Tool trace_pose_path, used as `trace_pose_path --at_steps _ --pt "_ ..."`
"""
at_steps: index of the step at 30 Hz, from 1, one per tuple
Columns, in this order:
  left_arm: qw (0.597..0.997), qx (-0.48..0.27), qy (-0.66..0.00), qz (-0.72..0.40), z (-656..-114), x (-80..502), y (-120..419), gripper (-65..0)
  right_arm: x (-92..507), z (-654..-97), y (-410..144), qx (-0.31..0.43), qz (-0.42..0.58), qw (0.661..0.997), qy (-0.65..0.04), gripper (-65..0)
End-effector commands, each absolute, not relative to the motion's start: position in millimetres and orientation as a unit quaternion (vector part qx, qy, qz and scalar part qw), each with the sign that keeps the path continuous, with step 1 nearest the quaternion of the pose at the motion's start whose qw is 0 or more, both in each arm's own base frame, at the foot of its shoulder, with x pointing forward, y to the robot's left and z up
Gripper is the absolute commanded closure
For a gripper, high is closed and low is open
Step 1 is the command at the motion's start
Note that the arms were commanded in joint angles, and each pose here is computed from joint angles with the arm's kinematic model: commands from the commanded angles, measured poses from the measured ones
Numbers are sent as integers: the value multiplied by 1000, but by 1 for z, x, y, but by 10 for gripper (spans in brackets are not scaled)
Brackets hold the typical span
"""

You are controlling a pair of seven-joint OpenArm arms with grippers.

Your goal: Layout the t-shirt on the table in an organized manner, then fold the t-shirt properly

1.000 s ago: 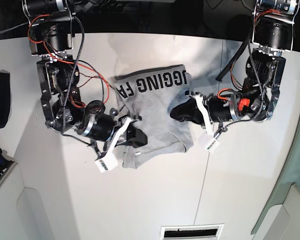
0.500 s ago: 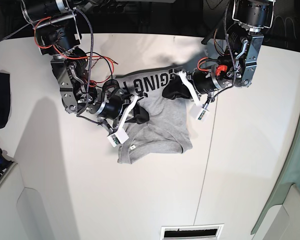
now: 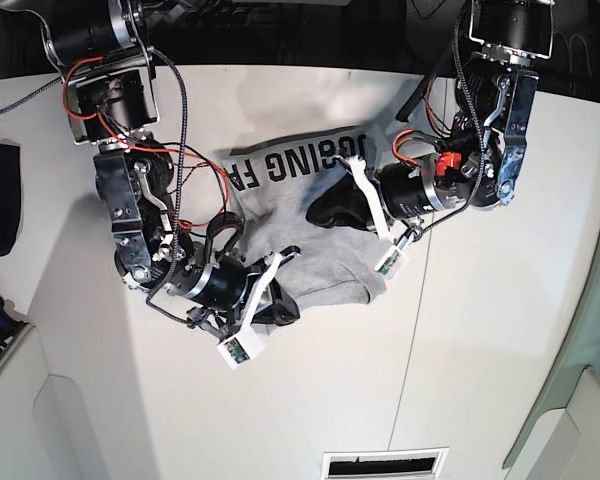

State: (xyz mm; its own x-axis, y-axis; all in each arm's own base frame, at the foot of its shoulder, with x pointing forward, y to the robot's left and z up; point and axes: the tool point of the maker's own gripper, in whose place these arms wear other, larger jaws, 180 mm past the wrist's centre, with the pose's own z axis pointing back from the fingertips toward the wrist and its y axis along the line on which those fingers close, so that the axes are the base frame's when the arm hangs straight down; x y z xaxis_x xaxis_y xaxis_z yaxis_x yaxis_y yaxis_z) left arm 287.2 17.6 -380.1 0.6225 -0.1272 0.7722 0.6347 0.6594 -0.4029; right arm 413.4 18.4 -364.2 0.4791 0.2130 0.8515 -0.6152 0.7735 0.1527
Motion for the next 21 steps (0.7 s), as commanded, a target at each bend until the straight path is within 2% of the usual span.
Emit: trace_pose_path --at_steps 1,3,9,11,15,21 --pt "815 -350 -402 -226 -364 300 16 -13 431 -350 16 222 247 821 -465 0" --pt "822 -337 -400 -225 -375 302 20 -13 435 -368 11 215 242 834 -447 0" --pt "858 -341 -333 -190 -429 282 25 -13 416 -439 -6 203 226 864 -401 0" --pt "860 -343 -331 -182 -434 281 26 -13 413 -447 -8 208 217 865 -401 0" --pt "852 -345 -347 -188 -421 290 24 -13 424 -431 -6 211 215 851 -430 0" --pt "837 -335 -354 -248 -379 291 18 -13 447 -378 -9 207 220 829 -471 0"
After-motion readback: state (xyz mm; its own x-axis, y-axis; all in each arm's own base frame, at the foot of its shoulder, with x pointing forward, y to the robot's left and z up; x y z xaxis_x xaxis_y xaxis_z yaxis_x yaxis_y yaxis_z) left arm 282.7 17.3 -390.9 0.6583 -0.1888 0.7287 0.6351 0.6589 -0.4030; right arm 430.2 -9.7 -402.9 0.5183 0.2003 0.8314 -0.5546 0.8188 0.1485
